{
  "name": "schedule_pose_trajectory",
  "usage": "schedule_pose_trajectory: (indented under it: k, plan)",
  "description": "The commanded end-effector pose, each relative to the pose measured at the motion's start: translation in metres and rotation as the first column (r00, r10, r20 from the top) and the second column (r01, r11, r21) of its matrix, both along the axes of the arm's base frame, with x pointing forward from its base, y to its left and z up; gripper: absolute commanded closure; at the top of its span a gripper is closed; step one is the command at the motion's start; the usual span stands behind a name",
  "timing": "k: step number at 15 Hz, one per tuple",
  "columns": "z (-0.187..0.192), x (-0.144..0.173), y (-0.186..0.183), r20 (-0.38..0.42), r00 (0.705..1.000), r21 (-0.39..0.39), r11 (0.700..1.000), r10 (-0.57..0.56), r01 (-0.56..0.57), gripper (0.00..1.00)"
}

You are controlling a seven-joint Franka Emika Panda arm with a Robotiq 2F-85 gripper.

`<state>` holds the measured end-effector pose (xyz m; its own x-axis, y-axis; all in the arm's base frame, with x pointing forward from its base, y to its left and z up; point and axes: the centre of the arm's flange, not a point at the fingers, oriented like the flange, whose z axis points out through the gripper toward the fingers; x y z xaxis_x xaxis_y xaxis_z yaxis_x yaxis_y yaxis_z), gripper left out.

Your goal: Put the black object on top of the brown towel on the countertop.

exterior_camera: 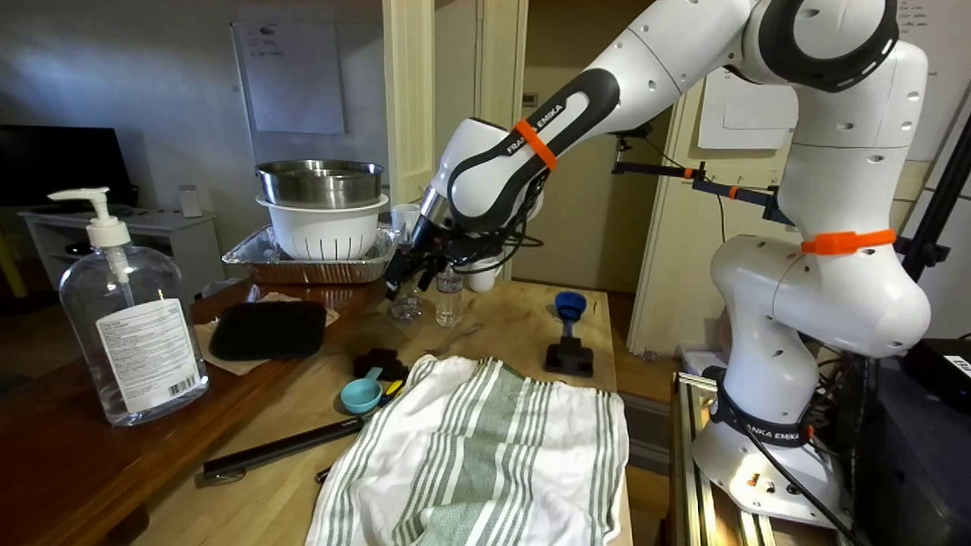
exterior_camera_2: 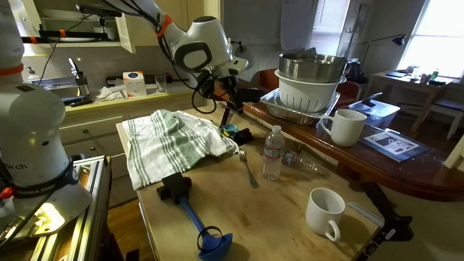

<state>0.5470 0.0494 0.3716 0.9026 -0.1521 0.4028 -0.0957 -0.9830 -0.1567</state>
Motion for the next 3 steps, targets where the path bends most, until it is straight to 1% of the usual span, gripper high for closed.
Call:
schedule_pose_trajectory:
  k: [1, 3]
  plan:
    - [0.011, -0.001, 0.0, -0.013, 1.0, -0.006, 1.0, 0.024, -0.025, 0.0]
    - [0.026, -0.004, 0.0, -0.014, 0.999, 0.004, 0.999, 0.05, -0.05, 0.0]
